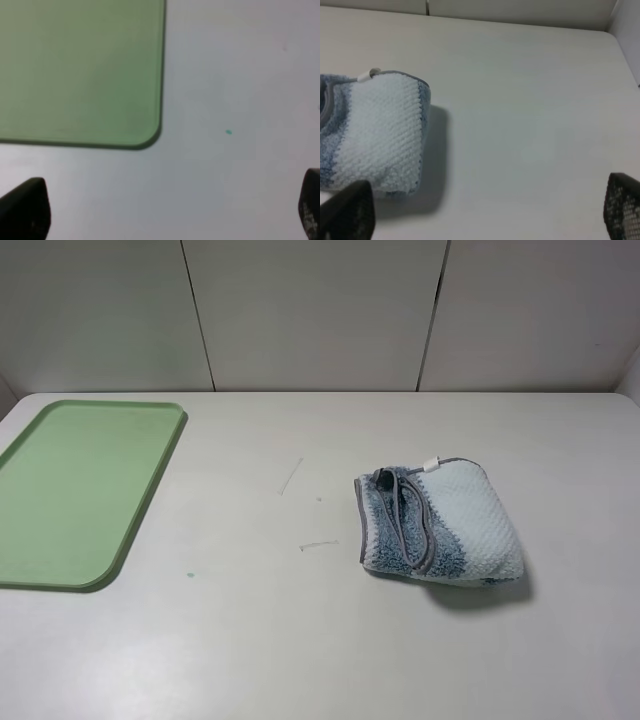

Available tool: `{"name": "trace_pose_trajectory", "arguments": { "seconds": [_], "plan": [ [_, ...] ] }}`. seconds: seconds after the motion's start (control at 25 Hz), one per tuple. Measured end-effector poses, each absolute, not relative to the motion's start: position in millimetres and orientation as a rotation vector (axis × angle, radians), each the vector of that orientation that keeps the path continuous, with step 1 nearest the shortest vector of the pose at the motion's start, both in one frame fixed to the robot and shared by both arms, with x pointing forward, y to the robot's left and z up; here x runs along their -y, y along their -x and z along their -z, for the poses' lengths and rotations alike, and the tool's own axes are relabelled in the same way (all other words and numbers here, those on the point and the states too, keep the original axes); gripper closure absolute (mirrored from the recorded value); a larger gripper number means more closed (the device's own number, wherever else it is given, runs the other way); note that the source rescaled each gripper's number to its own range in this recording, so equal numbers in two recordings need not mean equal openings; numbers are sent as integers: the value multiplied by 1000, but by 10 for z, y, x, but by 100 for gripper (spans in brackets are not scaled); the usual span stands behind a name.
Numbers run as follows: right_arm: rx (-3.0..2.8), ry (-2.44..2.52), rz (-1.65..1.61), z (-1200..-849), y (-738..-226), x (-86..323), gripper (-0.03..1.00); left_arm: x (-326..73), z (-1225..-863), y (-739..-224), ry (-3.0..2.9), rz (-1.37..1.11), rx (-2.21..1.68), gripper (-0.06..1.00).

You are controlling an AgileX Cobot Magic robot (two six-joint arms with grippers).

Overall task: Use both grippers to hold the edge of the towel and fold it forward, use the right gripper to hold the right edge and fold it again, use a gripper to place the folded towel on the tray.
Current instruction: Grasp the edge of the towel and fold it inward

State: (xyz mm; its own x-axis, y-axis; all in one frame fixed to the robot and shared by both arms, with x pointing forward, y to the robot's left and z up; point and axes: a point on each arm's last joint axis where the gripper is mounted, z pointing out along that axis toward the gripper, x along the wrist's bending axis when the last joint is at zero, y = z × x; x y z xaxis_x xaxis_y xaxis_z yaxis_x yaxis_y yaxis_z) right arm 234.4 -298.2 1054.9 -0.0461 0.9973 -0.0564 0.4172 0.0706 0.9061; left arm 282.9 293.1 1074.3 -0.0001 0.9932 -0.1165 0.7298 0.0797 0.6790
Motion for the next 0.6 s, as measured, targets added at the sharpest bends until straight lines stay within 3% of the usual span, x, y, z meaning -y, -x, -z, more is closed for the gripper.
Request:
{"name": "trace_pose_trajectory", "arguments": {
  "seconds": [0.32, 0.6],
  "plan": [
    [-1576, -1451, -948, -10549, -2344, 2982, -3, -2845, -10848, -3488, -1860, -381, -1736, -5],
    [-1576, -1450, -948, -10549, -2344, 2982, -3, -2768, -10721, -3969, -1953, -280, -1686, -5]
  ]
}}
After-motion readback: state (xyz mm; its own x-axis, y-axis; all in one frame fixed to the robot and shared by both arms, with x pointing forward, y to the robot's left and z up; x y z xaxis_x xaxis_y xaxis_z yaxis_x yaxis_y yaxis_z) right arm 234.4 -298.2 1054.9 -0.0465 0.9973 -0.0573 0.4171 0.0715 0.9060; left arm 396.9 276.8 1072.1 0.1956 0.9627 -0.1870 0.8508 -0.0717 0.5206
